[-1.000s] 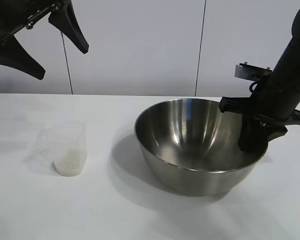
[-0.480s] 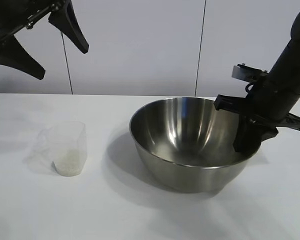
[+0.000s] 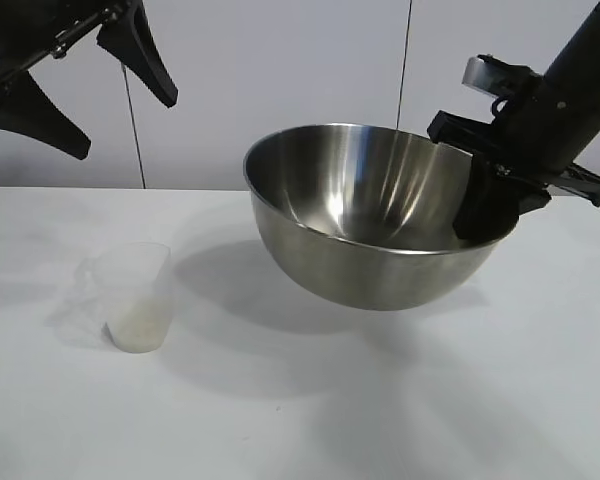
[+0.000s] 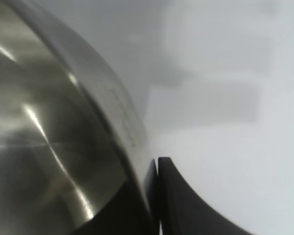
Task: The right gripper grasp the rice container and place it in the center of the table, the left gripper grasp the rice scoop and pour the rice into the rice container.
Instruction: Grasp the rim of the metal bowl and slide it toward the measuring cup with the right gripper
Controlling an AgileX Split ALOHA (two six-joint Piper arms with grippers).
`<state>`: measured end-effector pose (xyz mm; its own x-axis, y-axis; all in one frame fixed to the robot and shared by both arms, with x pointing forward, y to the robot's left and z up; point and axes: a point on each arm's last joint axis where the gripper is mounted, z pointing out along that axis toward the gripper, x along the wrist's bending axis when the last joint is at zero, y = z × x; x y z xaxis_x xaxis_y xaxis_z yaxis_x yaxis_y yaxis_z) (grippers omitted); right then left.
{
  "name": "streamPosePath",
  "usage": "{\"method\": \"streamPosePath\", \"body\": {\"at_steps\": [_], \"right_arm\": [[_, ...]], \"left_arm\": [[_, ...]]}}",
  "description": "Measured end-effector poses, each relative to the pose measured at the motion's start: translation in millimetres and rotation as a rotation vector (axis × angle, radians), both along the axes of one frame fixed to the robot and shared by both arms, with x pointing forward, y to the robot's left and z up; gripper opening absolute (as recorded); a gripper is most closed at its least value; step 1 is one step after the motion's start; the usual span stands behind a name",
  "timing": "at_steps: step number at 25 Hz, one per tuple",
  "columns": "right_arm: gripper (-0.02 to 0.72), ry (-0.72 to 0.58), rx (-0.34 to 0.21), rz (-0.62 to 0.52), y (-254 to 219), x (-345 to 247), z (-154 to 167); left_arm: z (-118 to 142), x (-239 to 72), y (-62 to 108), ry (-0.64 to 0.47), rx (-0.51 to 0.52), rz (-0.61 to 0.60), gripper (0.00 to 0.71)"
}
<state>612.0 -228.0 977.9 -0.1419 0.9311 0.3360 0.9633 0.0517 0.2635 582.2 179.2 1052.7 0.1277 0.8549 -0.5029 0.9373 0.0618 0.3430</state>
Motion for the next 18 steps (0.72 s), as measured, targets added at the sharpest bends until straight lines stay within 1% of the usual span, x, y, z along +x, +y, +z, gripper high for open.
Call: {"method": "streamPosePath", "body": {"at_steps": [4, 9, 13, 18], "right_arm": [[0.010, 0.007, -0.010, 0.071, 23.2, -5.4, -1.9], [0.010, 0.021, -0.033, 0.143, 50.4, -8.8, -16.9], [0.010, 0.014, -0.062, 0.157, 62.1, -4.6, -26.7], [0.010, 0.026, -0.081, 0.166, 74.7, 4.4, -39.5]], "left_arm": [[0.0, 0.0, 0.0, 0.000, 0.000, 0.000, 0.633], [0.0, 0.0, 0.0, 0.000, 0.000, 0.000, 0.633], [0.0, 0.0, 0.0, 0.000, 0.000, 0.000, 0.633], [0.0, 0.0, 0.0, 0.000, 0.000, 0.000, 0.633]]}}
